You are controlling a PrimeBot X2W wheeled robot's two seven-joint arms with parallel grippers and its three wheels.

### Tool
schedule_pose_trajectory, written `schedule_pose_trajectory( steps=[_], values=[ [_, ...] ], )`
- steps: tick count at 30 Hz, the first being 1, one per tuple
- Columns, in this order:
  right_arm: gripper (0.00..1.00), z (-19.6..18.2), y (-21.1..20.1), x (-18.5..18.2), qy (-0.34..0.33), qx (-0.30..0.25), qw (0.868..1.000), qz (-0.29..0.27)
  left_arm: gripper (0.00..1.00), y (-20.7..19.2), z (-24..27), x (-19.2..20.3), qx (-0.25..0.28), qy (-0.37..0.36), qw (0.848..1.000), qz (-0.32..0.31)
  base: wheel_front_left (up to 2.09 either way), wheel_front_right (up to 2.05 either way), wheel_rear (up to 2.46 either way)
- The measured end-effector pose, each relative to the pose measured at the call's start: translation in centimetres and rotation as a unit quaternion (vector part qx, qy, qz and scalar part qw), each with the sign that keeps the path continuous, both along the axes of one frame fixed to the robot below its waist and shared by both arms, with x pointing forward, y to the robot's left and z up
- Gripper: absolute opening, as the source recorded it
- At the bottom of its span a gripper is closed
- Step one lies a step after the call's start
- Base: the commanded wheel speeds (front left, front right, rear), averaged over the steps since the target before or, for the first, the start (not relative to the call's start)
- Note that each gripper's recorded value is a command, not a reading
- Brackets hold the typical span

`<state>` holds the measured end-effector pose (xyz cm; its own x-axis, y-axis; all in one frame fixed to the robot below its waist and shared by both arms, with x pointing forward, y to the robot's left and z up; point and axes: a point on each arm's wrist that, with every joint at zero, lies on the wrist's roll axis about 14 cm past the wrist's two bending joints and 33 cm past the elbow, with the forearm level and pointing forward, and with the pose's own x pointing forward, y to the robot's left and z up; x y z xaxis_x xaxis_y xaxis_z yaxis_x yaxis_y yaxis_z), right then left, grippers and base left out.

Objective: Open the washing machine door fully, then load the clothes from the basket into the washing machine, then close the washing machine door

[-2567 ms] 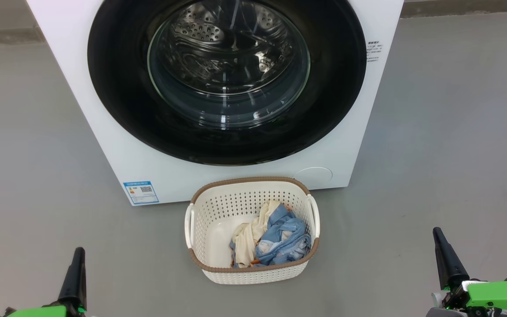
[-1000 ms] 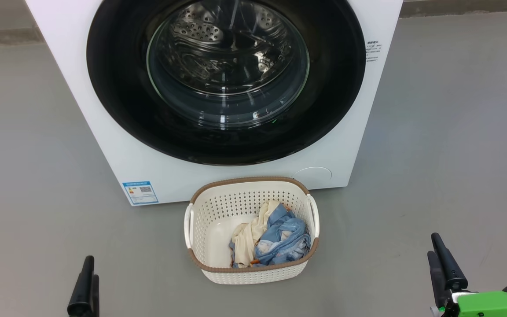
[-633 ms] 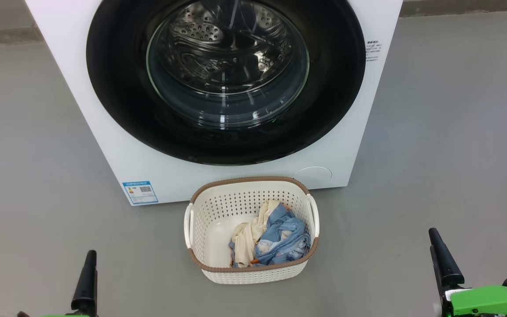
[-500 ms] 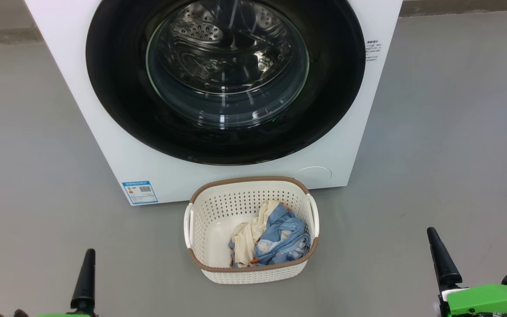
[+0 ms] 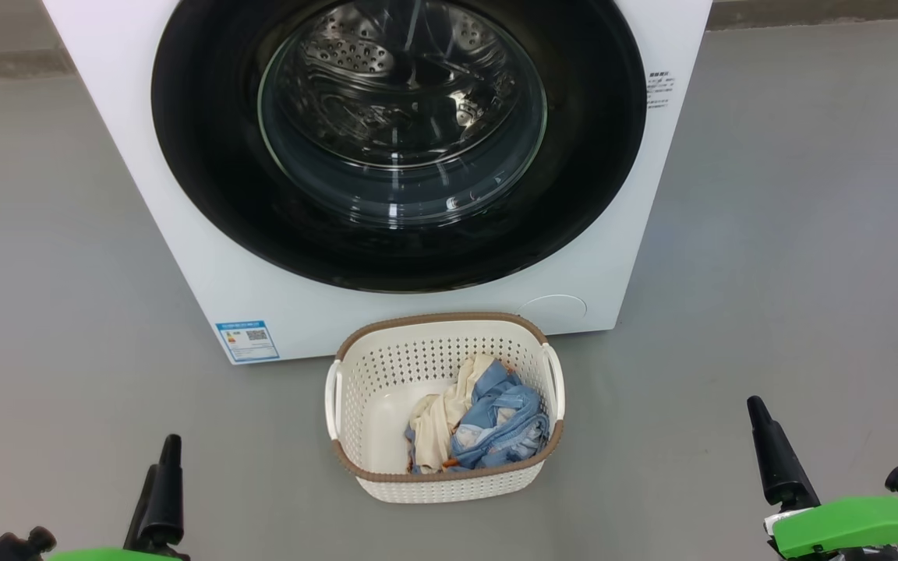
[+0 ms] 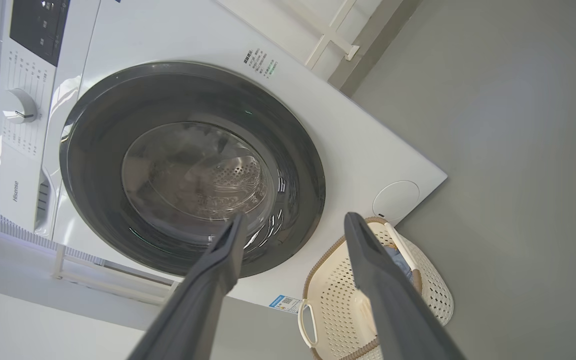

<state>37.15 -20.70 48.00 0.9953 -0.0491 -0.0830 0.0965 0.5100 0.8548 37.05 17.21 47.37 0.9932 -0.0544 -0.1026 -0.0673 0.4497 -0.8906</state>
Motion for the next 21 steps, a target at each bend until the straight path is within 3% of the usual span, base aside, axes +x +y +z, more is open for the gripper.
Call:
schedule_pose_trajectory(
  steps=[21],
  values=[
    [1.00,1.5,0.0,0.1,-0.024,-0.142,0.990,0.005,1.00,-0.4,1.2,0.0,0.135,-0.034,0.990,-0.019,0.00,0.00,0.00]
  ],
)
